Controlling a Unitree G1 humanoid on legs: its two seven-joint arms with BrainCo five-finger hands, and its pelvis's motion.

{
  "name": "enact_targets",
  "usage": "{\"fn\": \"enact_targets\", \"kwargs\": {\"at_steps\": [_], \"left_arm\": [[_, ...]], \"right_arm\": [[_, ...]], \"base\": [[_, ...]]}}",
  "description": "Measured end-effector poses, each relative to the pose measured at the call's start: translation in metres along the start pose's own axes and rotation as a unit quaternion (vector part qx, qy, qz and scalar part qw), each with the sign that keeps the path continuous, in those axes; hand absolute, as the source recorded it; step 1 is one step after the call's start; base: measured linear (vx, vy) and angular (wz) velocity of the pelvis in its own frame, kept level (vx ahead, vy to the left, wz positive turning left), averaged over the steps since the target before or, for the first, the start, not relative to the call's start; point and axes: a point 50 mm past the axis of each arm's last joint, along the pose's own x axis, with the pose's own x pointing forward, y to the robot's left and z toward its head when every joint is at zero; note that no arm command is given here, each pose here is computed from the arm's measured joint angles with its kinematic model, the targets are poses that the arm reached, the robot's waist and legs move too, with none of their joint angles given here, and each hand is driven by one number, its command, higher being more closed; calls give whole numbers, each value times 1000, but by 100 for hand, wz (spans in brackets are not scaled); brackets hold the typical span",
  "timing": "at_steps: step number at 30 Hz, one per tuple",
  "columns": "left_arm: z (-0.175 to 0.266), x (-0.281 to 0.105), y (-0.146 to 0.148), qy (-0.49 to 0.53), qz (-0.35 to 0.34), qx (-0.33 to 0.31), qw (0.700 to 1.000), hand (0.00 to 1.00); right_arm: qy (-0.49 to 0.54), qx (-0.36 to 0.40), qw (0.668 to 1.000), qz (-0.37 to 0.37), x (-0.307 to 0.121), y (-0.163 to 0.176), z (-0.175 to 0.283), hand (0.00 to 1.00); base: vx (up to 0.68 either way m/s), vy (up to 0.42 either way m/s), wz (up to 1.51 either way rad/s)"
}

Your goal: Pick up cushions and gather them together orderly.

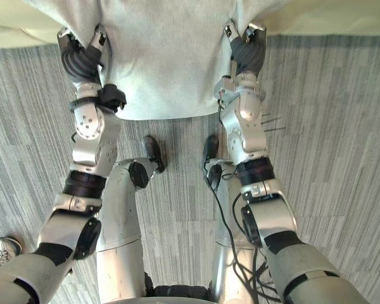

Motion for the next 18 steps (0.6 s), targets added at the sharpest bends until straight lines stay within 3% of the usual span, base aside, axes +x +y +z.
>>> {"fn": "enact_targets", "kwargs": {"at_steps": [7, 12, 18], "left_arm": [[-35, -92, 28, 119, 32, 9, 992, 100], [-40, -155, 57, 203, 60, 35, 977, 100], [-41, -168, 66, 222, 55, 52, 972, 100]], "right_arm": [[21, -76, 997, 14, -91, -21, -9, 100], [102, -88, 990, 36, -152, -30, -20, 100], [140, -104, 984, 39, -170, -41, -27, 100]], "base": [[196, 8, 2], [196, 23, 9], [165, 2, 29]]}}
